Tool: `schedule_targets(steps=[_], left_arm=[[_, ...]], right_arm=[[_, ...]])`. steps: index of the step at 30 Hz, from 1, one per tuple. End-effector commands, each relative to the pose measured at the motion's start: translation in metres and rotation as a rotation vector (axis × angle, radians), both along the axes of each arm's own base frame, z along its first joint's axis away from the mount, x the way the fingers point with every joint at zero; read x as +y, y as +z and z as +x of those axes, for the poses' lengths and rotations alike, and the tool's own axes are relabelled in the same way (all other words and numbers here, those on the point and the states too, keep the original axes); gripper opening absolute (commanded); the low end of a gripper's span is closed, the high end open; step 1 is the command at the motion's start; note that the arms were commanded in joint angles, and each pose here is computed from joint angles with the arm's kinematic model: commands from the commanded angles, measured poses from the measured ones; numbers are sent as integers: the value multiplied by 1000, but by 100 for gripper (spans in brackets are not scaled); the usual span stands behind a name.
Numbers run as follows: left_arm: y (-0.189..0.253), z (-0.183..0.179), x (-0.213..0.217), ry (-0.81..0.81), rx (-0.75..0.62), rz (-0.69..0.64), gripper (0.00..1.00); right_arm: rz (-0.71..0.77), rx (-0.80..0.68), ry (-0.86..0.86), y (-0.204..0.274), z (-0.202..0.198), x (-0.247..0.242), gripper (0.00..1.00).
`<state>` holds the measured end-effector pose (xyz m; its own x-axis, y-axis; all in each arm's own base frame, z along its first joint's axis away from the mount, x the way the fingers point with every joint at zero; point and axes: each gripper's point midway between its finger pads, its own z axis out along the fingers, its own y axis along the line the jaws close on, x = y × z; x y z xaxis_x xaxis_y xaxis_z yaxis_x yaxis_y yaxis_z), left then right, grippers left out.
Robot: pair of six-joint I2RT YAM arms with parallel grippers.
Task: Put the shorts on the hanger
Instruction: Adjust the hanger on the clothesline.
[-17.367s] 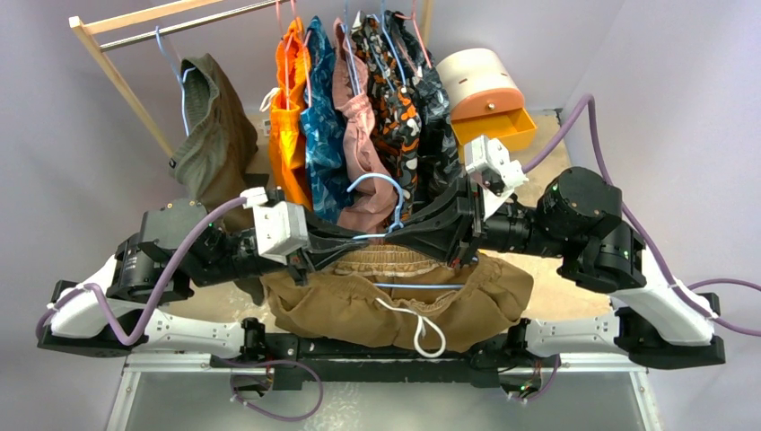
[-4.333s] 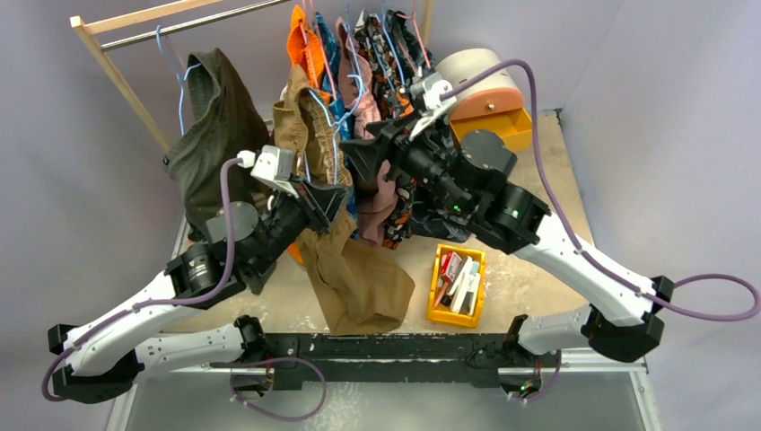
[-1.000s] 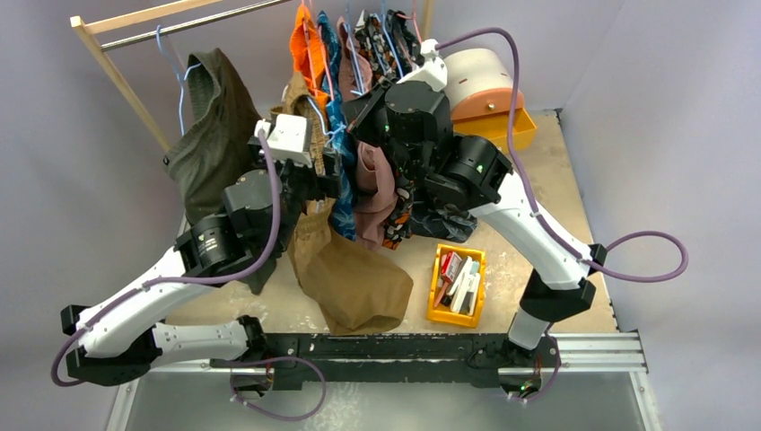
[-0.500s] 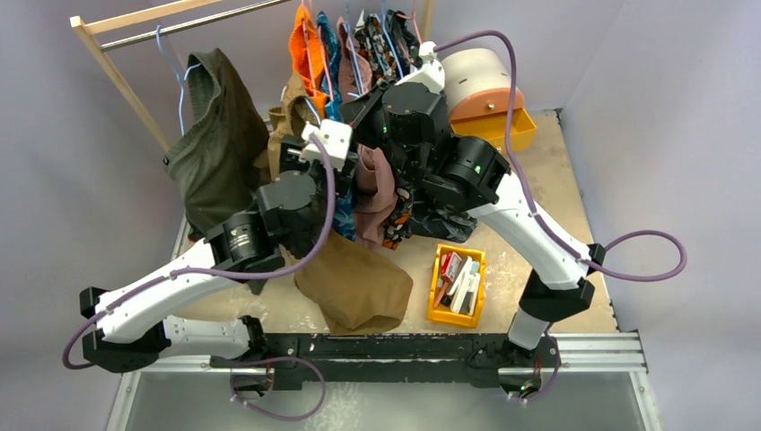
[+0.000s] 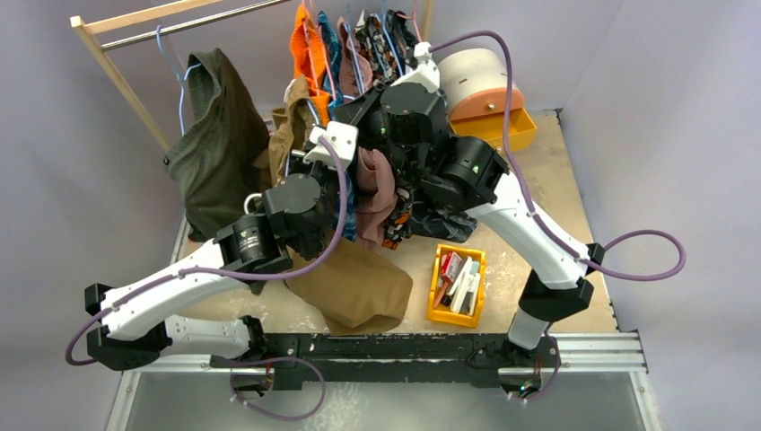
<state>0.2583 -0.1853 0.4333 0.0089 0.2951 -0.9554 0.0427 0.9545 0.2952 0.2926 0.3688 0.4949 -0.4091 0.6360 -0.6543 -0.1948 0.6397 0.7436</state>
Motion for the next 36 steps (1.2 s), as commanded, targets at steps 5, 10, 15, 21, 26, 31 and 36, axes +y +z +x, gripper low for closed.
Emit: schedule_targets(steps=[5, 10, 15, 21, 26, 31, 36], left_arm=[[12, -8, 19, 8, -57, -120, 0], [14, -12, 31, 24, -66, -158, 0], [14, -16, 39, 31, -74, -188, 0], [11, -20, 50, 49, -73, -223, 0], [19, -24, 56, 33, -74, -287, 0], [52, -35, 76, 48, -40, -376, 0], [95, -43, 102, 115, -20, -419, 0]], right_arm=[[126, -97, 87, 36, -13, 8, 3], [158, -153, 124, 46, -23, 1, 31], [176, -189, 158, 54, -33, -7, 55], [194, -268, 199, 70, -52, -27, 88], [177, -443, 251, 84, -79, -57, 99], [30, -543, 264, 54, -96, -88, 99], [-104, -555, 234, 19, -102, -118, 99]])
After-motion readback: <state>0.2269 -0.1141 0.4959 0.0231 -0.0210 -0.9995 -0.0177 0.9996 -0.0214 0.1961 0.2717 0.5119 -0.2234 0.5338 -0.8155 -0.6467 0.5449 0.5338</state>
